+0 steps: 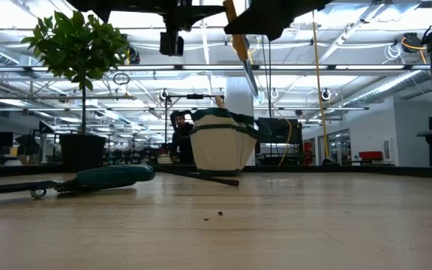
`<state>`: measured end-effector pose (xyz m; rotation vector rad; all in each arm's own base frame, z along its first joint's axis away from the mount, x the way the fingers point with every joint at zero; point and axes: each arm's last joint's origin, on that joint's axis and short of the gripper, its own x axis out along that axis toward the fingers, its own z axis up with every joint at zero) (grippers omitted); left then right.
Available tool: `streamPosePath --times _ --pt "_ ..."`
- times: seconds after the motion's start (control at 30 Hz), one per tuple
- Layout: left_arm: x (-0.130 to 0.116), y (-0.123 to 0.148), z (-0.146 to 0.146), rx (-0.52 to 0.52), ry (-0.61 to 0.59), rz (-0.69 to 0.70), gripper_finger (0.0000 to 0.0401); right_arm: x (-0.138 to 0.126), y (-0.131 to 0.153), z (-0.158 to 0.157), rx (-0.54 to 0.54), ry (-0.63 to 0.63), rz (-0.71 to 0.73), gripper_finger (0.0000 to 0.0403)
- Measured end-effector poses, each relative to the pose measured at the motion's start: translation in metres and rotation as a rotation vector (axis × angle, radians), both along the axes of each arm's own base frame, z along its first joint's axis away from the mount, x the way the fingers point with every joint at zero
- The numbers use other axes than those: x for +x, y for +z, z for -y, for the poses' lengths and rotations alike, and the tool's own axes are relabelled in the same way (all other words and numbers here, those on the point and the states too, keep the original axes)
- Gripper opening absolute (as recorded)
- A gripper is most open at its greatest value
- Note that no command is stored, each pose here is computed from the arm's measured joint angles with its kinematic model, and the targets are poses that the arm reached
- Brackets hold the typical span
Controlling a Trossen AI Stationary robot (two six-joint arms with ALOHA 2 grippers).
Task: Pick & Place Garden tools in Gardening bag
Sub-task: Put the brown trowel into the brown gardening bag
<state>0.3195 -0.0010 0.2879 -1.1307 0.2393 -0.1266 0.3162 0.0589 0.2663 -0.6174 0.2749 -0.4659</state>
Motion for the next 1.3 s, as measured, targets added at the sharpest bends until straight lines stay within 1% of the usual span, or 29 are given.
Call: streamPosePath --times 0.1,0.23,0.4,0.5,0.6,0.67,0.77,0.83,0.97,1.1,1.2,1.3 --pt "0.000 0.000 0.002 0.044 -0.069 0.014 0.0159 0.001 0.001 0.004 0.002 -0.013 0.004 0.0062" --pt "-0.002 -0.002 0.009 0.148 -0.216 0.028 0.0159 0.001 0.005 0.013 0.042 -0.042 0.060 0.0062" --pt "-0.007 -0.018 0.021 0.276 -0.298 -0.091 0.0159 0.000 0.019 0.030 0.104 -0.084 0.189 0.0062" --pt "-0.011 -0.027 0.027 0.376 -0.343 -0.149 0.0159 0.001 0.030 0.045 0.166 -0.011 0.309 0.0062" --pt "-0.014 -0.033 0.030 0.433 -0.332 -0.213 0.0159 0.002 0.037 0.063 0.249 0.079 0.421 0.0062" --pt "-0.015 -0.037 0.030 0.474 -0.310 -0.258 0.0159 0.002 0.040 0.078 0.302 0.113 0.473 0.0062" --pt "-0.017 -0.040 0.029 0.536 -0.277 -0.294 0.0159 0.000 0.040 0.103 0.364 0.102 0.520 0.0062" --pt "-0.017 -0.040 0.028 0.568 -0.272 -0.292 0.0159 -0.002 0.040 0.119 0.373 0.079 0.534 0.0062" --pt "-0.016 -0.040 0.020 0.614 -0.262 -0.286 0.0159 -0.009 0.044 0.147 0.374 0.075 0.587 0.0062" --pt "-0.016 -0.041 0.008 0.635 -0.232 -0.292 0.0159 -0.011 0.041 0.172 0.374 0.066 0.643 0.0062" --pt "-0.016 -0.041 -0.003 0.633 -0.218 -0.299 0.0159 -0.007 0.037 0.186 0.386 0.072 0.667 0.0062" --pt "-0.016 -0.041 -0.014 0.627 -0.216 -0.294 0.0159 0.001 0.034 0.196 0.394 0.074 0.652 0.0062"
